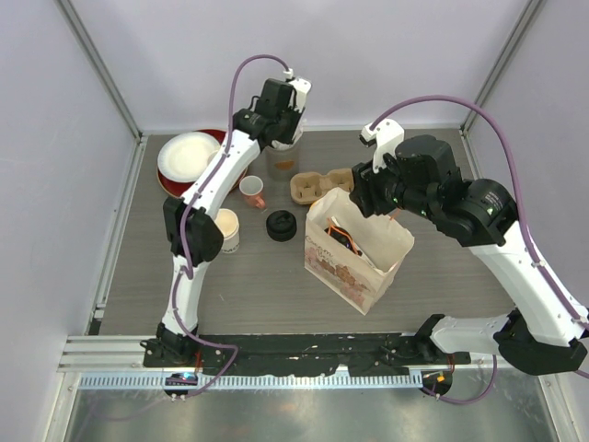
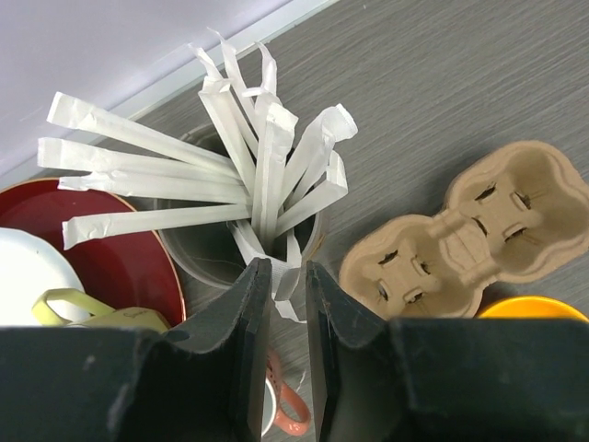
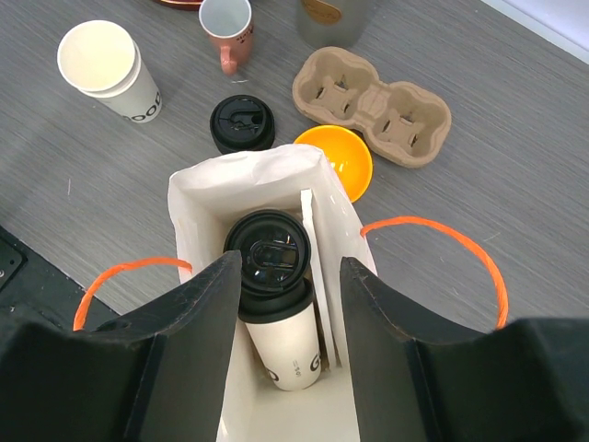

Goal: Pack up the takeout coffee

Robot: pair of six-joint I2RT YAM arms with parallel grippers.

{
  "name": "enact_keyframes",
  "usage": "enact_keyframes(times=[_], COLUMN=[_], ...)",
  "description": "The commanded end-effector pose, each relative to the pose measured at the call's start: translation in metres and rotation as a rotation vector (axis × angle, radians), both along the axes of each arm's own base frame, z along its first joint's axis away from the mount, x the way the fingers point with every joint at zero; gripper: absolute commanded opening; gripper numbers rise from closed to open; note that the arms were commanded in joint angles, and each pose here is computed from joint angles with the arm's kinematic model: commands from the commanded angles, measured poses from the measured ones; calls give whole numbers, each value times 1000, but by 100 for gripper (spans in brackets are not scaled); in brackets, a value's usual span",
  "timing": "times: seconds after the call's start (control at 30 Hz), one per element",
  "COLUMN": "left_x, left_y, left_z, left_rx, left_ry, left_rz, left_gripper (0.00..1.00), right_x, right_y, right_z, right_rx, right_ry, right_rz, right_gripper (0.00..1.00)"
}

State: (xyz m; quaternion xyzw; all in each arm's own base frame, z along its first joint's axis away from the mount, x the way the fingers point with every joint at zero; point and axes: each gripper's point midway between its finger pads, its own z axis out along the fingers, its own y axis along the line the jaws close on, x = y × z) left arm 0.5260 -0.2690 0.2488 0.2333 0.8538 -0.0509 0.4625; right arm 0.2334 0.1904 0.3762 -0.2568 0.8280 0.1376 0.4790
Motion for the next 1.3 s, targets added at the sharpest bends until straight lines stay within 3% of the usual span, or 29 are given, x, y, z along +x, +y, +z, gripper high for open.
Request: enact_keyframes(times=[0.0,0.17,0.3,0.7,1.07,1.27], left_x=[2,1,1,-8,-47,-51], left_y=[-6,-5,-4,5,17,35], left_z=[9,8,14,87,163,182], left_rx=[-7,-3,-1,-20,-85,-38], left_ry=[-25,-19,-35,-199,-299,-357], left_rz=[-22,-26,-17,-24,-75,-37], left_gripper=[25,18,0,0,0,0], right_x=[-1,-2,-2,-3,-4,-6], right_y=[-2,-1,-1,-1,1,2], right_z=[14,13,13,9,13,16], right_rx=[31,30,31,26,44,63], right_ry=[-48,-46,-47,-35,-42,-43], right_rz=[8,15,18,19,28,34], right_gripper=[53,53,53,53,53,53])
